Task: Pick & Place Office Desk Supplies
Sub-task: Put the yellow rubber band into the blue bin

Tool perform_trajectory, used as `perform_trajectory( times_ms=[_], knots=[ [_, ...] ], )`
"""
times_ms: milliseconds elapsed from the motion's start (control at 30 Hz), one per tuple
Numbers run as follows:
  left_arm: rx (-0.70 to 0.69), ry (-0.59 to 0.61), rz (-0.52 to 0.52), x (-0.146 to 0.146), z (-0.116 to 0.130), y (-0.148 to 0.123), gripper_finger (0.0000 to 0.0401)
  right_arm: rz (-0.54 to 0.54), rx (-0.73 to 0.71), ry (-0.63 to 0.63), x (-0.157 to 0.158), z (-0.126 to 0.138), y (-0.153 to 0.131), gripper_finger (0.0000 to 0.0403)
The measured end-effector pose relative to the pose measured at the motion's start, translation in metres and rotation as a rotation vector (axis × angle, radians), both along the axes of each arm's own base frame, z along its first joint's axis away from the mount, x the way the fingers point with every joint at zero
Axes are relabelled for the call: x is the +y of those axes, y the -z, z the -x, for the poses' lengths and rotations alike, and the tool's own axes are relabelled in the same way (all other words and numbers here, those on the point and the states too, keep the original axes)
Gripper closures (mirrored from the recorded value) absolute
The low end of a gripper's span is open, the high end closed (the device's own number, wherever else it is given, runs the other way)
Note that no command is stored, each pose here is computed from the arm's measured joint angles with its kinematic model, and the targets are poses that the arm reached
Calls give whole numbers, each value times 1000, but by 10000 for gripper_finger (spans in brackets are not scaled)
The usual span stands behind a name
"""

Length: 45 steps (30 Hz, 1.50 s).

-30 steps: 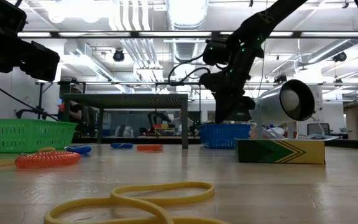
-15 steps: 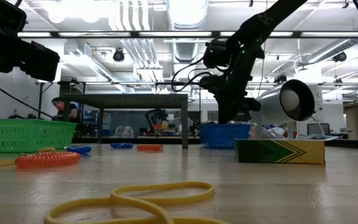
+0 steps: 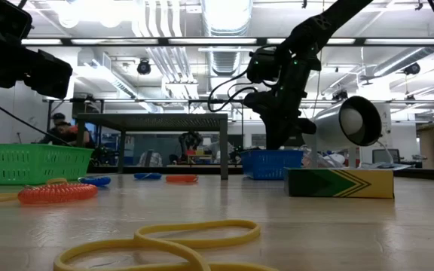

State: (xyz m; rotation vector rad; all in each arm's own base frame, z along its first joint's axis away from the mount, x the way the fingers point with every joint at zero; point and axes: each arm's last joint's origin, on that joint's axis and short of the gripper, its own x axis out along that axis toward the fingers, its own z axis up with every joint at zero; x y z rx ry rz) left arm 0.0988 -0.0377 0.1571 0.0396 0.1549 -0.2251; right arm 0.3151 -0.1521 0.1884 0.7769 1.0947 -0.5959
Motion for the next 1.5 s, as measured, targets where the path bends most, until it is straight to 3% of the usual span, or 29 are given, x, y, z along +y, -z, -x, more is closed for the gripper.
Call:
perform_trajectory(
  times_ms=[300,900,1233,1500],
  knots=[
    [0,0,0,0,0,0,201,8,4,-20,0,0,0,321],
    [0,0,0,0,0,0,201,-4,-18,-40,1,1,-4,321],
    [0,0,0,0,0,0,201,104,-205,-98,24,14,-70,321],
    [0,0,0,0,0,0,201,265,-380,-360,92,26,-125,321]
  ],
)
